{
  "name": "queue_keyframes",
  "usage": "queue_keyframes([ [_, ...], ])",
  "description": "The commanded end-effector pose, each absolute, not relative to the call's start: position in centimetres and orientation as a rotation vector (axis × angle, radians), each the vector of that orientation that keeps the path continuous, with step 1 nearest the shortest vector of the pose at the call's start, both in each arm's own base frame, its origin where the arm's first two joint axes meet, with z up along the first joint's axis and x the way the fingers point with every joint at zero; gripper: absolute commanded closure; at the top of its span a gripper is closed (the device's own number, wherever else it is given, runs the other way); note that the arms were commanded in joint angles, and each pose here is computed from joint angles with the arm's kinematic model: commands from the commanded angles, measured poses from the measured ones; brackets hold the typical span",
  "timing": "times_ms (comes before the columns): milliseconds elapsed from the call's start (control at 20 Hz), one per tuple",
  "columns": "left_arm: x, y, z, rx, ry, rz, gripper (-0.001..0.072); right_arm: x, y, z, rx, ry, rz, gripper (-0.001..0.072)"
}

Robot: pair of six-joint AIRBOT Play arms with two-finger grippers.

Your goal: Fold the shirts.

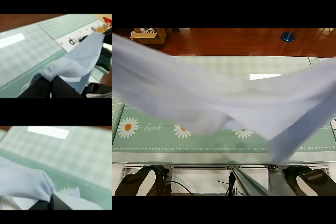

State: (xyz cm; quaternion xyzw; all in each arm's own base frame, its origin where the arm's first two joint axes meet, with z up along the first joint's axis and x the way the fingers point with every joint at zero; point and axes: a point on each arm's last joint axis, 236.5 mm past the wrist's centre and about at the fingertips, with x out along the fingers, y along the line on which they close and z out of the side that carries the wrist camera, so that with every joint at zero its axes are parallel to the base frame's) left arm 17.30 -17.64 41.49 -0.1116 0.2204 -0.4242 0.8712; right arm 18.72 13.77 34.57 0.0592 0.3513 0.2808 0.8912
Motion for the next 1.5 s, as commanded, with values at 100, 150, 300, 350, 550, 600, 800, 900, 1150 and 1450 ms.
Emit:
queue_keyframes([
  [100, 19.2, -14.4, 34.1, -0.239, 0.725, -0.721, 0.0690, 22.0, 15.1, 26.2, 0.002, 1.092, 0.678, 0.0686],
  [150, 19.7, -14.0, 32.6, -0.250, 0.763, -0.710, 0.0690, 24.0, 15.0, 24.1, -0.022, 1.131, 0.666, 0.0686],
  [300, 22.5, -13.0, 27.5, -0.307, 0.851, -0.676, 0.0690, 29.9, 15.7, 17.3, -0.057, 1.238, 0.667, 0.0686],
  [350, 23.5, -12.8, 25.6, -0.338, 0.867, -0.664, 0.0690, 31.6, 16.1, 15.3, -0.059, 1.257, 0.674, 0.0686],
  [550, 28.7, -12.3, 17.1, -0.507, 0.899, -0.566, 0.0690, 37.8, 18.3, 8.7, -0.035, 1.267, 0.712, 0.0686],
  [600, 29.7, -12.3, 14.8, -0.528, 0.908, -0.545, 0.0690, 39.3, 18.7, 7.4, -0.020, 1.252, 0.708, 0.0686],
  [800, 33.5, -12.9, 7.7, -0.582, 0.957, -0.458, 0.0689, 44.3, 19.2, 4.7, 0.026, 1.157, 0.635, 0.0685],
  [900, 35.4, -13.4, 5.0, -0.592, 0.979, -0.422, 0.0689, 46.1, 19.2, 4.5, 0.073, 1.117, 0.583, 0.0685],
  [1150, 36.4, -15.2, -1.8, -0.641, 1.133, -0.385, 0.0689, 46.6, 18.5, 3.6, 0.052, 1.123, 0.548, 0.0685],
  [1450, 37.5, -15.7, -1.5, -0.697, 1.127, -0.402, 0.0397, 44.8, 18.4, 4.2, 0.024, 1.177, 0.585, 0.0273],
])
